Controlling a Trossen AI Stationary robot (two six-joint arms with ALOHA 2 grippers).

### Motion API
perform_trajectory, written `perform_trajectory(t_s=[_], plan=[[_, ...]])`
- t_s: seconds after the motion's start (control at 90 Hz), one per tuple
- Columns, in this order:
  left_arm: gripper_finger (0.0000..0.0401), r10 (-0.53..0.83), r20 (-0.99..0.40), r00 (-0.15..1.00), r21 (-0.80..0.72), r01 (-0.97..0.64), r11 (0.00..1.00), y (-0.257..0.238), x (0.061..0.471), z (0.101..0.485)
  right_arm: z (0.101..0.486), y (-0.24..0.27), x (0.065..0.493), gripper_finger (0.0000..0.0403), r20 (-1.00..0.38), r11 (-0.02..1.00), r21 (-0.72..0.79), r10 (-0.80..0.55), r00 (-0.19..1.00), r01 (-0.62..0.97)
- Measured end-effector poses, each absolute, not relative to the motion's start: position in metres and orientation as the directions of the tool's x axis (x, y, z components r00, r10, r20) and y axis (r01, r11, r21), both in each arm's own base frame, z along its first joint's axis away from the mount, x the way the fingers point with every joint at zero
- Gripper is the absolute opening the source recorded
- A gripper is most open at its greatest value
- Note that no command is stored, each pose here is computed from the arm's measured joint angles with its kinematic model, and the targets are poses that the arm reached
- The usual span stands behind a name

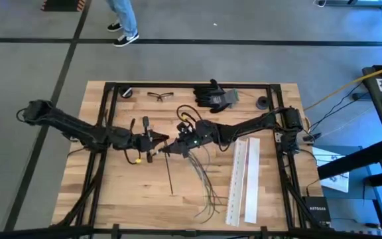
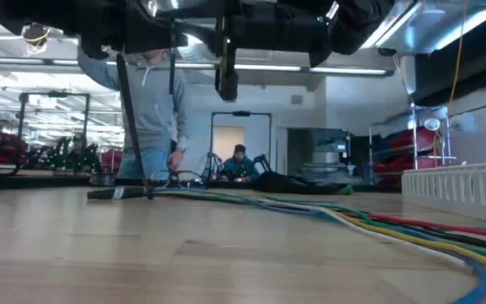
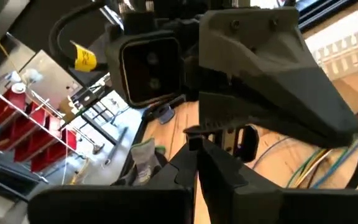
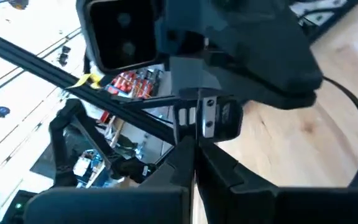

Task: Ziptie cables
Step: Wrap the zip tie on the cables

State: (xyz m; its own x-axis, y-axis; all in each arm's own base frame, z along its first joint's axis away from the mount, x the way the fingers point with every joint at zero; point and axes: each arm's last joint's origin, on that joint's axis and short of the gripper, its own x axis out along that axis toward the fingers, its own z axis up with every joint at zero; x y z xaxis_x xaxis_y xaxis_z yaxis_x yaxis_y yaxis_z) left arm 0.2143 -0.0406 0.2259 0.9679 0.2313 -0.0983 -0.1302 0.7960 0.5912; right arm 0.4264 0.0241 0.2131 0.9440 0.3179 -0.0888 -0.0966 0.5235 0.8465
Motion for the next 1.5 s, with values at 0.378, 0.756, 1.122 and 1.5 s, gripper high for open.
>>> perform_trajectory(t_s=[0.378, 0.756, 1.122, 1.5], plan=[[0.0000, 0.235, -0.085, 0.968, 0.582, -0.143, 0.800, -0.041, 0.214, 0.227, 0.213, 0.028, 0.426, 0.0000, -0.089, 0.520, 0.849, 0.324, 0.942, -0.098], [0.0000, 0.235, -0.085, 0.968, 0.581, -0.143, 0.801, -0.041, 0.214, 0.228, 0.213, 0.028, 0.426, 0.0000, -0.089, 0.520, 0.849, 0.322, 0.942, -0.098], [0.0000, 0.234, -0.054, 0.971, 0.568, -0.163, 0.807, -0.039, 0.208, 0.236, 0.213, 0.028, 0.426, 0.0000, -0.089, 0.520, 0.849, 0.322, 0.942, -0.098], [0.0000, 0.234, -0.097, 0.967, 0.543, -0.145, 0.827, -0.039, 0.206, 0.232, 0.216, 0.028, 0.426, 0.0000, -0.062, 0.522, 0.844, 0.329, 0.942, -0.127]])
